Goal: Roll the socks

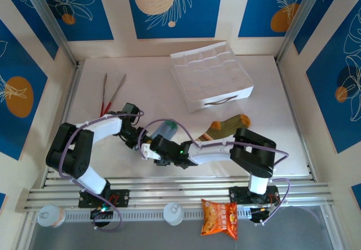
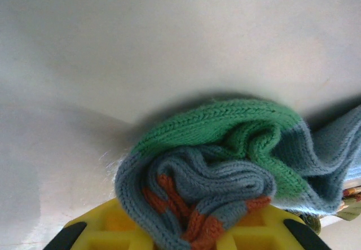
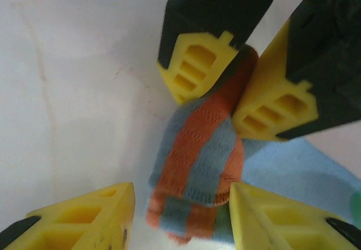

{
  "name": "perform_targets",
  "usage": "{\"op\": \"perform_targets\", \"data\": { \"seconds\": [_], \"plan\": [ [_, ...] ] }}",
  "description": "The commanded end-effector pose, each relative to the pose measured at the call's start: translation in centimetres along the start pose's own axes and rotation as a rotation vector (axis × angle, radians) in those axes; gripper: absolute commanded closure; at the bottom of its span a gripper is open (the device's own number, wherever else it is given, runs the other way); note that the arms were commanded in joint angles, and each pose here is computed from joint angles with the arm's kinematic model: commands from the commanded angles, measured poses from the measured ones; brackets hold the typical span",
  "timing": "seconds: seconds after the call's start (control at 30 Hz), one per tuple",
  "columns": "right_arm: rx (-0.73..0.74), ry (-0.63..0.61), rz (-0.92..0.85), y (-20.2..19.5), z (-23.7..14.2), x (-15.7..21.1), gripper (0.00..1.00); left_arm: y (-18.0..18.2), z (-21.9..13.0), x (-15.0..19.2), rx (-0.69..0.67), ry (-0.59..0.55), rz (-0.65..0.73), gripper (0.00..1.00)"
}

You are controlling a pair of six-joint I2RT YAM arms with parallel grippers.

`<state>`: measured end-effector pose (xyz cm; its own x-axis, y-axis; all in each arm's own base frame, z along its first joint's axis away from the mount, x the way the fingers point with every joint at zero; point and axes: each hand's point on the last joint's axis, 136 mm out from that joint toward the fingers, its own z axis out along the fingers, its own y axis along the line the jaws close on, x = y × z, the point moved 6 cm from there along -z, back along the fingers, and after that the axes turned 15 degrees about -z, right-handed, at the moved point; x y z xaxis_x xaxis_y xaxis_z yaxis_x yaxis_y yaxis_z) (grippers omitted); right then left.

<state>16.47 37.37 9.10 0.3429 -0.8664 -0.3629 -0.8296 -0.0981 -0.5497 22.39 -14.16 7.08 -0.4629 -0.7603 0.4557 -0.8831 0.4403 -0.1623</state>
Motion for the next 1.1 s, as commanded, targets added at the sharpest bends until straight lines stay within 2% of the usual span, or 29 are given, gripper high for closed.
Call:
{"op": "perform_targets", "data": {
  "seconds": [0.0,0.23,0.3,0.4,0.47,0.53,0.7,0.87,0.93,1.07],
  "plan": [
    [0.068,0.02,-0.054,-1.2,0.6,-1.1,0.54,5.8,2.0,-1.5,-0.287,-0.107,-0.088,1.0],
    [-0.002,0.102,-0.043,0.7,2.6,0.4,0.6,5.5,1.9,-1.4,-0.274,-0.099,-0.081,1.0],
    [-0.023,0.141,-0.022,1.2,3.2,1.1,0.68,5.4,1.9,-1.4,-0.272,-0.097,-0.081,1.0],
    [-0.061,0.23,0.045,1.9,4.1,2.7,0.89,5.2,1.5,-1.2,-0.262,-0.096,-0.077,1.0],
    [-0.093,0.291,0.104,2.6,4.4,4.0,1.0,4.9,1.2,-1.0,-0.246,-0.095,-0.079,1.0],
    [-0.164,0.326,0.178,3.7,4.5,5.1,1.0,4.6,0.5,-0.7,-0.216,-0.098,-0.08,0.94],
    [-0.374,0.359,0.435,7.2,4.3,8.3,1.0,3.4,-1.7,0.1,-0.093,-0.114,-0.083,0.66],
    [-0.494,0.38,0.534,10.2,4.5,10.0,1.0,2.4,-3.2,0.5,-0.012,-0.107,-0.087,0.4],
    [-0.521,0.391,0.57,10.8,4.6,10.5,1.0,2.1,-3.9,0.4,0.017,-0.11,-0.089,0.33],
    [-0.563,0.409,0.615,11.7,4.8,11.3,1.0,1.3,-5.2,0.2,0.086,-0.126,-0.086,0.25]
  ]
}}
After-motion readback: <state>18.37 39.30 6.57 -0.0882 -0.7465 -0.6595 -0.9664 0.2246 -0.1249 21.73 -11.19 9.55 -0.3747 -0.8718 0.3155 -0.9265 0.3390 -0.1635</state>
